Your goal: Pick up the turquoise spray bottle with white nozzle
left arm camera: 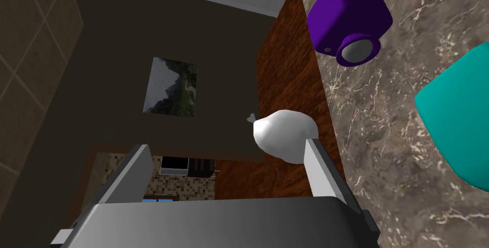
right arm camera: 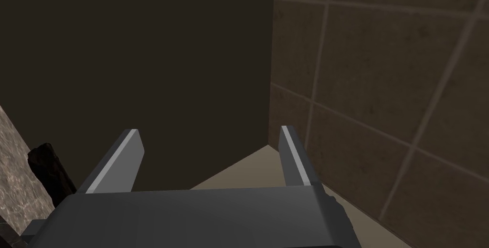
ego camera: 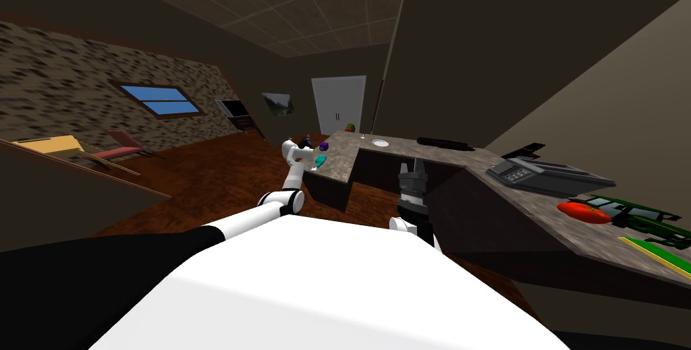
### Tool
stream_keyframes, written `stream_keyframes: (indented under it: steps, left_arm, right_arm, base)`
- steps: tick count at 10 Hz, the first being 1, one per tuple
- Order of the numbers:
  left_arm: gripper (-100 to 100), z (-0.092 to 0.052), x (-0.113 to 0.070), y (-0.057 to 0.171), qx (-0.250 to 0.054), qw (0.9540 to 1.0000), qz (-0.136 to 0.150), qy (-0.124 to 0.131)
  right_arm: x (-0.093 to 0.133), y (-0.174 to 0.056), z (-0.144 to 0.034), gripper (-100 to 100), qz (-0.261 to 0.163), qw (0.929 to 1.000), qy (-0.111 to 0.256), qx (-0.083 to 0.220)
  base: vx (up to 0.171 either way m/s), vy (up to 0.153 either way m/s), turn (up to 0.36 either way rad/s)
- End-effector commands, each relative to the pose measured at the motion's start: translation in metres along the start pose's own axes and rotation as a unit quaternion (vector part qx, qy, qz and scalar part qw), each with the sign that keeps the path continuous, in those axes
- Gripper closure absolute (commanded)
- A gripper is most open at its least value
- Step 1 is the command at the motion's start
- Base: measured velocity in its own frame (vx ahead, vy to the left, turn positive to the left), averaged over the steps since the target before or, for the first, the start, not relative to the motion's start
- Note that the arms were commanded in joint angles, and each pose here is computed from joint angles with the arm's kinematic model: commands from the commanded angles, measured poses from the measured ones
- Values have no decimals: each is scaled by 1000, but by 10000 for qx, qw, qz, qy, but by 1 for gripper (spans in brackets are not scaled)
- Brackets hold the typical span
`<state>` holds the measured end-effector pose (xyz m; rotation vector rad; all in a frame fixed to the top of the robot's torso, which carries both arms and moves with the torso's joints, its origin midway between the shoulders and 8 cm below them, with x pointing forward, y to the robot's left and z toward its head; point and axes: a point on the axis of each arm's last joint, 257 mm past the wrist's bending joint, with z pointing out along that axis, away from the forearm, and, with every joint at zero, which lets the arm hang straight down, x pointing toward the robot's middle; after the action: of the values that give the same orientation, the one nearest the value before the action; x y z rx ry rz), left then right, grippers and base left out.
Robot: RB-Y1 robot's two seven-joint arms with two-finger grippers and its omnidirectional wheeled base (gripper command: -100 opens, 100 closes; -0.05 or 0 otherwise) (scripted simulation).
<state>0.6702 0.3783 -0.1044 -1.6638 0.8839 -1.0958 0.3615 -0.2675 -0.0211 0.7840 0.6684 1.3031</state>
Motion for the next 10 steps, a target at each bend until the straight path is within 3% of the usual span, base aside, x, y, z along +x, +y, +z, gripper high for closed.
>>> stream_keyframes:
  steps: [1,2,3,6,8,9,10]
  left_arm:
    - [-100,7,2,6,-238,9993,-262,-138]
    - [-100,9,-2,17,-366,9988,-247,-191]
    - [-100,12,2,17,-503,9972,-480,-284]
    - [-100,15,-3,50,-1020,9907,-701,-558]
    - [-100,15,-2,65,-1306,9844,-919,-737]
    - [-100,14,3,71,-1478,9790,-1116,-857]
    - [-100,13,-2,87,-1649,9755,-1105,-947]
  right_arm:
    - [0,0,0,0,0,10000,0,0]
    - [0,0,0,0,0,10000,0,0]
    - [0,0,0,0,0,10000,0,0]
    - [0,0,0,0,0,10000,0,0]
    - [0,0,0,0,0,10000,0,0]
    - [0,0,0,0,0,10000,0,0]
    - [0,0,0,0,0,10000,0,0]
  base:
    - [4,-7,22]
    - [5,-8,12]
    - [7,-9,27]
    - [10,-8,16]
    - [11,-4,26]
    - [11,-4,26]
    - [12,-3,18]
